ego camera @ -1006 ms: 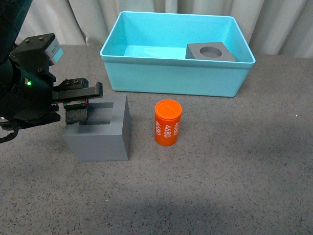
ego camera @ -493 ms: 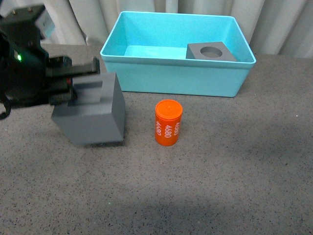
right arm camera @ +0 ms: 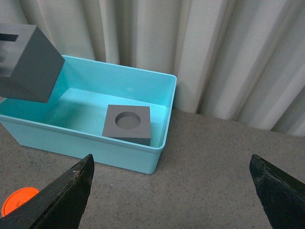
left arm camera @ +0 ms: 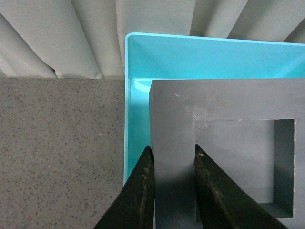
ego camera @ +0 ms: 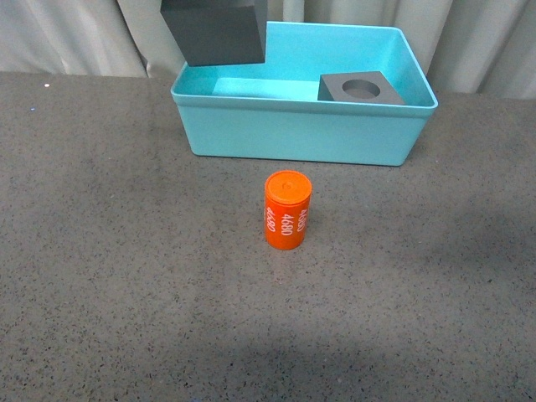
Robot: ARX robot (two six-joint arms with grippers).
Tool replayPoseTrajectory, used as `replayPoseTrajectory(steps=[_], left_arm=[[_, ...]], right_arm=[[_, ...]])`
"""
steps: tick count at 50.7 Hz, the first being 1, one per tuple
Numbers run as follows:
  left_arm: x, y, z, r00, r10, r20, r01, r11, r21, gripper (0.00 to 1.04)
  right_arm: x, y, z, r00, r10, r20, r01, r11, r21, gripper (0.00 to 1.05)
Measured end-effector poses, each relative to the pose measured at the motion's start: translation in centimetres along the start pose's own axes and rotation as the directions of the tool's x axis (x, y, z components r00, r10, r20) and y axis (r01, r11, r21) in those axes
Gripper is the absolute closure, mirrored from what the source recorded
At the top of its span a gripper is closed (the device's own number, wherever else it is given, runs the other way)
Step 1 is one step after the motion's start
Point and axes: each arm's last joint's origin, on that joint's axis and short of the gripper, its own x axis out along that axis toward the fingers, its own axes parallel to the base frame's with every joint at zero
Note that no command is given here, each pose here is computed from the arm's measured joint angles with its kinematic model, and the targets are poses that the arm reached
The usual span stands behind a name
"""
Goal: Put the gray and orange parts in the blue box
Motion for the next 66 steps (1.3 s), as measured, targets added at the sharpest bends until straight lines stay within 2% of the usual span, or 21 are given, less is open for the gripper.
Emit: replayPoseTrajectory(steps=[11, 19, 38, 49, 58, 62, 66], left_arm=[[3.1, 0.4, -0.4, 0.999, 0.026, -0.039, -0.026, 1.0, 0.002, 0.87], [5.0, 0.5, -0.8, 0.992, 0.063, -0.113, -0.061, 0.998, 0.018, 0.87], [6.6, -0.3, -2.2, 0.968, 0.093, -0.232, -0.085, 0.995, 0.043, 0.86], [6.7, -0.4, -2.2, 0.966, 0.11, -0.233, -0.109, 0.994, 0.018, 0.42], [3.7, -0.5, -0.6, 0.992, 0.095, -0.083, -0.097, 0.995, -0.026, 0.06], [0.4, -0.3, 0.6, 0.995, 0.095, 0.033, -0.093, 0.994, -0.061, 0.07], [-3.1, 0.2, 0.7, 0.985, 0.112, 0.129, -0.1, 0.99, -0.097, 0.07]], right_arm=[[0.0, 0.0, 0.0, 1.0, 0.0, 0.0, 0.0, 1.0, 0.0, 0.1], [0.0, 0.0, 0.0, 1.0, 0.0, 0.0, 0.0, 1.0, 0.0, 0.1], [0.0, 0.0, 0.0, 1.0, 0.0, 0.0, 0.0, 1.0, 0.0, 0.1], [0.0, 0.0, 0.0, 1.0, 0.0, 0.0, 0.0, 1.0, 0.0, 0.1], [0.0, 0.0, 0.0, 1.0, 0.0, 0.0, 0.0, 1.0, 0.0, 0.1], [0.0, 0.0, 0.0, 1.0, 0.0, 0.0, 0.0, 1.0, 0.0, 0.1], [0.0, 0.0, 0.0, 1.0, 0.0, 0.0, 0.0, 1.0, 0.0, 0.1]])
